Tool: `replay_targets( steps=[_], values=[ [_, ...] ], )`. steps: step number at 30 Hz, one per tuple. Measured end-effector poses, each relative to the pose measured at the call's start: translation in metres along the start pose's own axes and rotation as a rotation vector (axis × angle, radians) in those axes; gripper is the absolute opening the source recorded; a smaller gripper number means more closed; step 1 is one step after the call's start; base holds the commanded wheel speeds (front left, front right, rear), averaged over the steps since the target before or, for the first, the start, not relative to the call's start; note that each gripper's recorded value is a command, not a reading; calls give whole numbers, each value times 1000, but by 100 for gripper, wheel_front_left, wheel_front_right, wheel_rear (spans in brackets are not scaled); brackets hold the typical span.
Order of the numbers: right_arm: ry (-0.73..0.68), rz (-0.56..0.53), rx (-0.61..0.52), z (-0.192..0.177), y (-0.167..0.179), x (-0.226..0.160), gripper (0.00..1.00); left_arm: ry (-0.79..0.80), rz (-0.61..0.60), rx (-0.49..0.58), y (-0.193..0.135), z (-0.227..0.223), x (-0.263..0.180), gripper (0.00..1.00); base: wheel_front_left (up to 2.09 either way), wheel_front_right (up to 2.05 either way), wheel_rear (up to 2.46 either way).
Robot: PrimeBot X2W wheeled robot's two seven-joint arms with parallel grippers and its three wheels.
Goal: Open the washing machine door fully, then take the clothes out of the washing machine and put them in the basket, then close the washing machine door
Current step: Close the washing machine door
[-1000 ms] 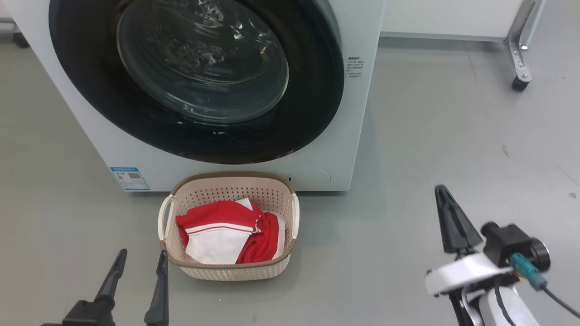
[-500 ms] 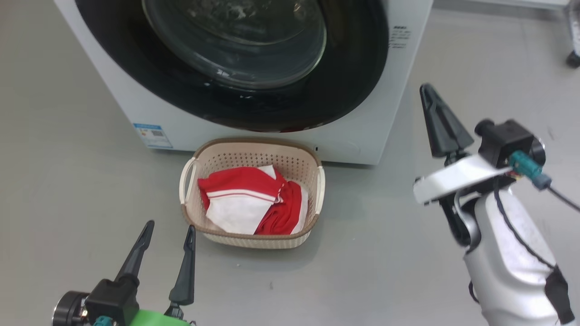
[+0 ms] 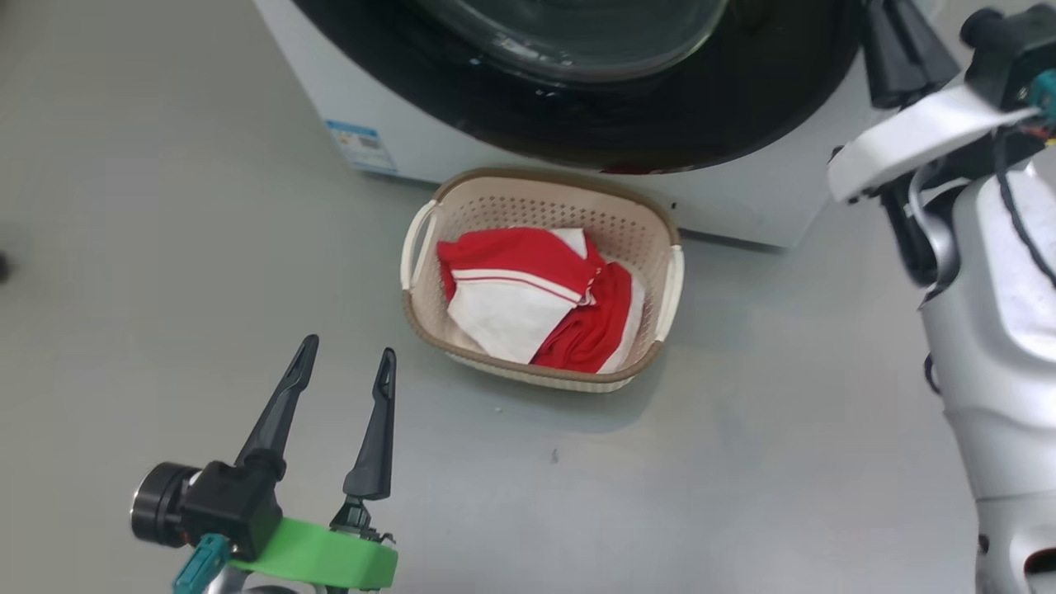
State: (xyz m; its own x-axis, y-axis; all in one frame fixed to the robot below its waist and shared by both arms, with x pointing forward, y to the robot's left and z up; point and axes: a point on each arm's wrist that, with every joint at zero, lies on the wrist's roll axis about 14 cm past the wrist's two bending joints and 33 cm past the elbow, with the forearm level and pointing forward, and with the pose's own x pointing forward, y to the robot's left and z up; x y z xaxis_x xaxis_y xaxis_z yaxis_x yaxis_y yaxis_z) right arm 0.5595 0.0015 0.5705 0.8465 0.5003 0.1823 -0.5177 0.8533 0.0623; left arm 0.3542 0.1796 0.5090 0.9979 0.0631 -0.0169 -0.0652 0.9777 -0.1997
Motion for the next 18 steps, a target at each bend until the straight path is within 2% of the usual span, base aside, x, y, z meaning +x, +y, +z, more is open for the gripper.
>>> replay_targets(
  steps=[7, 18],
  values=[
    [37, 43, -1, -23, 1, 38, 0, 19, 57, 13, 15, -9, 4, 100, 0, 0, 0],
    [88, 62, 30, -64, -1, 76, 0, 50, 143, 44, 41, -23, 9, 100, 0, 0, 0]
  ],
)
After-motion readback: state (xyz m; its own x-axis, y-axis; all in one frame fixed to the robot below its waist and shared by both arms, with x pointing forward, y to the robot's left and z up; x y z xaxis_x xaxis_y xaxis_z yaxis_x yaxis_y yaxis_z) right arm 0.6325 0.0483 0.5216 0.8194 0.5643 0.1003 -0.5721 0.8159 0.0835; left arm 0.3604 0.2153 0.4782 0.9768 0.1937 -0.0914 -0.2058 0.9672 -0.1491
